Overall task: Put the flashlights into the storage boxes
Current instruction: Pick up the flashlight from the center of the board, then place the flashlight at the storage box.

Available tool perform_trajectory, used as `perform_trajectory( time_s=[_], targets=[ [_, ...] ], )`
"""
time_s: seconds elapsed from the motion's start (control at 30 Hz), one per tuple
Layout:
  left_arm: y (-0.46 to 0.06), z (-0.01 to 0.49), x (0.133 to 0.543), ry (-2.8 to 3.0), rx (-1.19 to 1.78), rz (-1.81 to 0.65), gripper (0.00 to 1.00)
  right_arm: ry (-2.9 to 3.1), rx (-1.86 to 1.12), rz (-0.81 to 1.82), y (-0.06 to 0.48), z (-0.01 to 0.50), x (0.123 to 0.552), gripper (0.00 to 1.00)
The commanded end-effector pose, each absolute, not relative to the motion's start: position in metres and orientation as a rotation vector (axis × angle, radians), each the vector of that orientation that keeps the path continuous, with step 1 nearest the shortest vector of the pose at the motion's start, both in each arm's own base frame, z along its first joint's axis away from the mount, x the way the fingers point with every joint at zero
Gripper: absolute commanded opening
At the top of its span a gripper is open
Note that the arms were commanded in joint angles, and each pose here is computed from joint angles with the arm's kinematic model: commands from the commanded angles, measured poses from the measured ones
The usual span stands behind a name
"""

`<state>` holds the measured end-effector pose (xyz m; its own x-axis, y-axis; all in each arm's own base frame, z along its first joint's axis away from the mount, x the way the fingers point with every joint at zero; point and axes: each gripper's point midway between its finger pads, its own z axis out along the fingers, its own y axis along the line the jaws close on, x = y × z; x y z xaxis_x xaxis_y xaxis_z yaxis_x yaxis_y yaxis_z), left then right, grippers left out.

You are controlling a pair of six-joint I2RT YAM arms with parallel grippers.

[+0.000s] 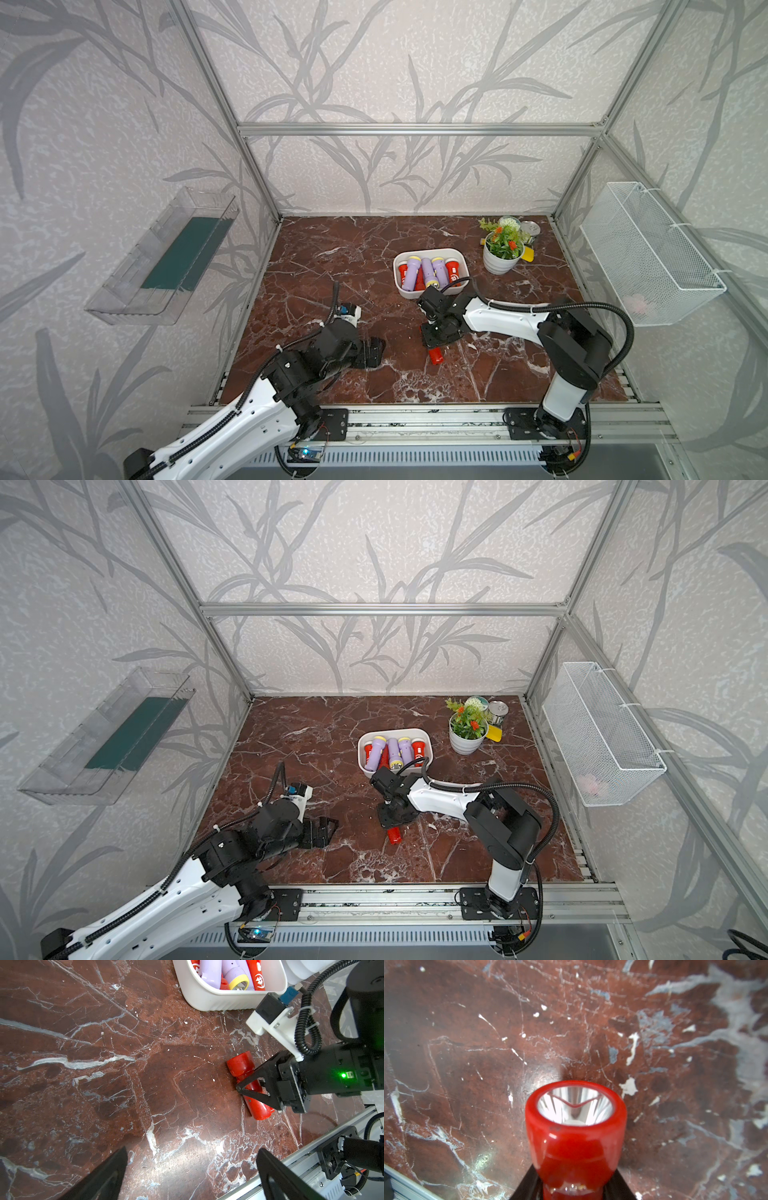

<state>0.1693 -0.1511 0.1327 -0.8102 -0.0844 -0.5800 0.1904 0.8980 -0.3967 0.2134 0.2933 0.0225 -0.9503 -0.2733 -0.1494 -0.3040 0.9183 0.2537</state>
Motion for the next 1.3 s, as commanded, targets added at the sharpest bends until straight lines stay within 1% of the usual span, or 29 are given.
perform_trajectory(
  time_s=[0.0,0.13,0.3,0.57,0.73,1.03,1.27],
  targets=[
    [-0.148,0.142,0.173,2.426,0.079,-0.557,0.99,2.948,-0.463,0.405,0.295,0.036,0.216,0.39],
    [-0.148,0.142,0.175,2.425,0.078,-0.547,0.99,2.913,-0.477,0.397,0.294,0.055,0.22,0.39],
    [-0.151,0.146,0.179,2.42,0.09,-0.538,0.99,2.838,-0.5,0.385,0.293,0.091,0.229,0.4],
    [-0.156,0.145,0.186,2.414,0.109,-0.524,0.99,2.76,-0.524,0.361,0.295,0.13,0.258,0.41],
    [-0.158,0.141,0.188,2.427,0.121,-0.504,0.99,2.74,-0.487,0.378,0.289,0.14,0.288,0.41],
    [-0.17,0.148,0.2,2.419,0.141,-0.5,0.99,2.768,-0.381,0.41,0.273,0.131,0.36,0.41],
    [-0.179,0.151,0.209,2.424,0.163,-0.483,0.99,2.799,-0.307,0.437,0.257,0.115,0.4,0.41]
  ],
)
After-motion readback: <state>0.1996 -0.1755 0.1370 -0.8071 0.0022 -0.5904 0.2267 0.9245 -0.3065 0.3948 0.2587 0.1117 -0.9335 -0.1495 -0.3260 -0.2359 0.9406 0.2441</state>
